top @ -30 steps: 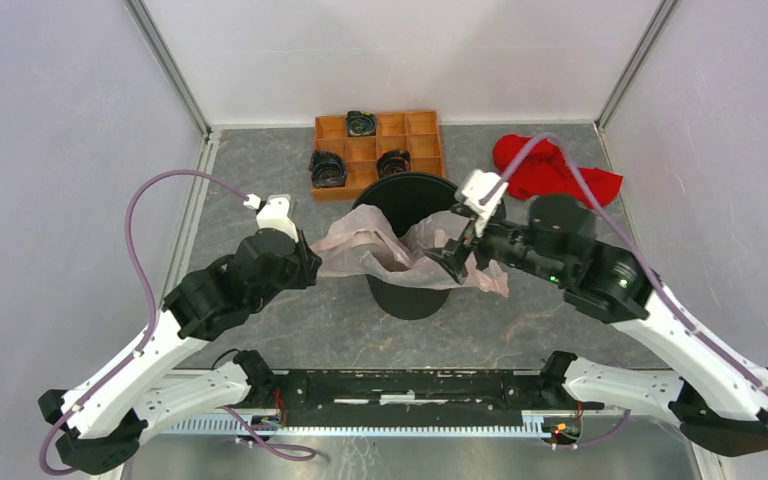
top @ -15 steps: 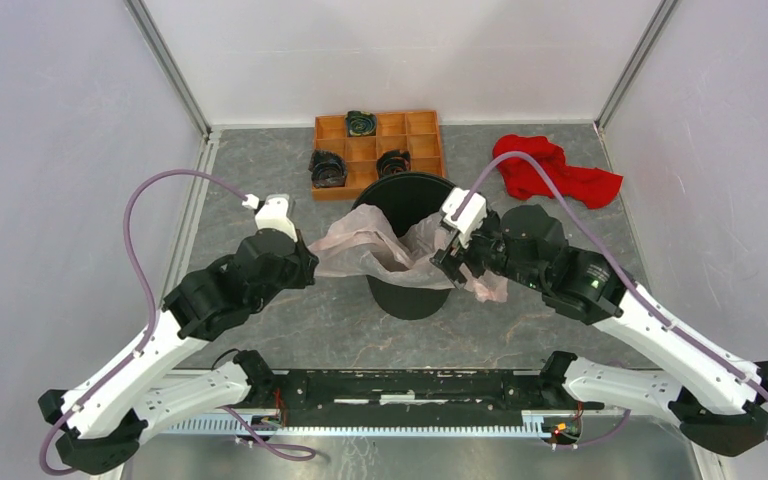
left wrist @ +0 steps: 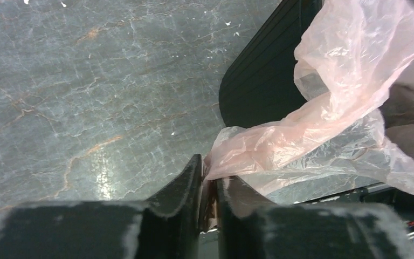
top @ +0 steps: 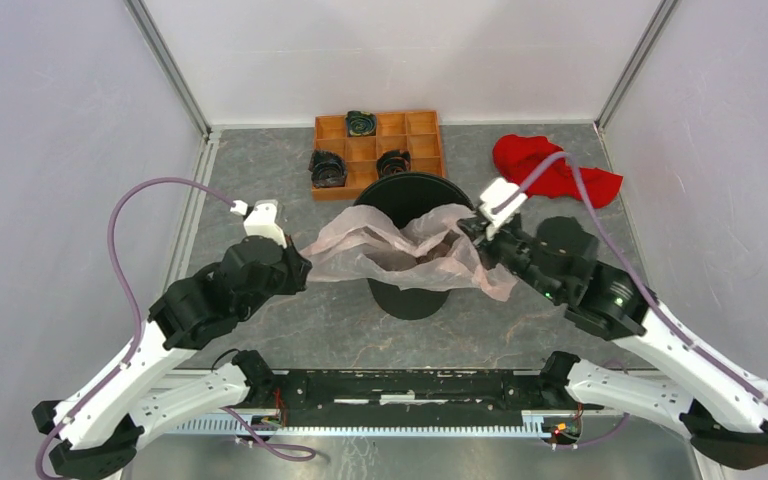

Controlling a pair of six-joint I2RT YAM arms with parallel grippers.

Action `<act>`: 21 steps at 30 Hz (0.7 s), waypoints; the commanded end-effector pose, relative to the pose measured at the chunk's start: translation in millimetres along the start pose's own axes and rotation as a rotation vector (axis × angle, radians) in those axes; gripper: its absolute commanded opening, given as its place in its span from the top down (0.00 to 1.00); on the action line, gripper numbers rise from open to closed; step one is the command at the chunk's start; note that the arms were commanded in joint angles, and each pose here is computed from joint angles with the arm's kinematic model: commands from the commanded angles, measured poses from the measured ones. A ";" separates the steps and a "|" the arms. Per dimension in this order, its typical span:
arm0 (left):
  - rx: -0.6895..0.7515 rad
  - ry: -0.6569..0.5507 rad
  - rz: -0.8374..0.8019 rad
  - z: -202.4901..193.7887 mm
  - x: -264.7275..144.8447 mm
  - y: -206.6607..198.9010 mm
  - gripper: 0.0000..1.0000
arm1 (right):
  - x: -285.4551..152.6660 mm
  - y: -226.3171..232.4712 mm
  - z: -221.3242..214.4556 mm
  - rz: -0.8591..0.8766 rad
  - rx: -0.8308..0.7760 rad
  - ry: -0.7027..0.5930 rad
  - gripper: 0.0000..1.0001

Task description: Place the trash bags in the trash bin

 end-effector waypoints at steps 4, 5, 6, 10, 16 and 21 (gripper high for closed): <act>-0.005 -0.042 -0.050 27.2 -30.1 -2.3 0.47 | -15.2 -9.8 23.7 -0.109 0.144 -0.174 1.00; 0.007 -0.049 -0.079 33.3 -36.4 -4.4 0.38 | -13.4 -9.2 21.9 -0.108 0.146 -0.168 1.00; 0.020 -0.061 -0.118 40.4 -43.8 -7.2 0.30 | -11.7 -8.3 20.5 -0.106 0.145 -0.162 1.00; 0.093 -0.096 -0.252 62.4 -65.9 -17.4 0.04 | -7.4 -6.0 17.3 -0.105 0.172 -0.152 1.00; 0.201 -0.101 -0.261 70.3 -64.9 -19.8 0.00 | -8.9 -6.3 20.3 -0.107 0.187 -0.163 1.00; 0.236 -0.080 -0.254 72.2 -50.3 -28.6 0.00 | -10.8 -6.7 22.1 -0.106 0.196 -0.178 1.00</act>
Point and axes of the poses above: each gripper's point midway between its finger pads, its own x axis out along the fingers, its own y axis along the line the jaws close on, z = x × y, the point moved 9 cm from there along -x, back along the fingers, and after that the axes turned 3 degrees about x, right-handed, at the moved point
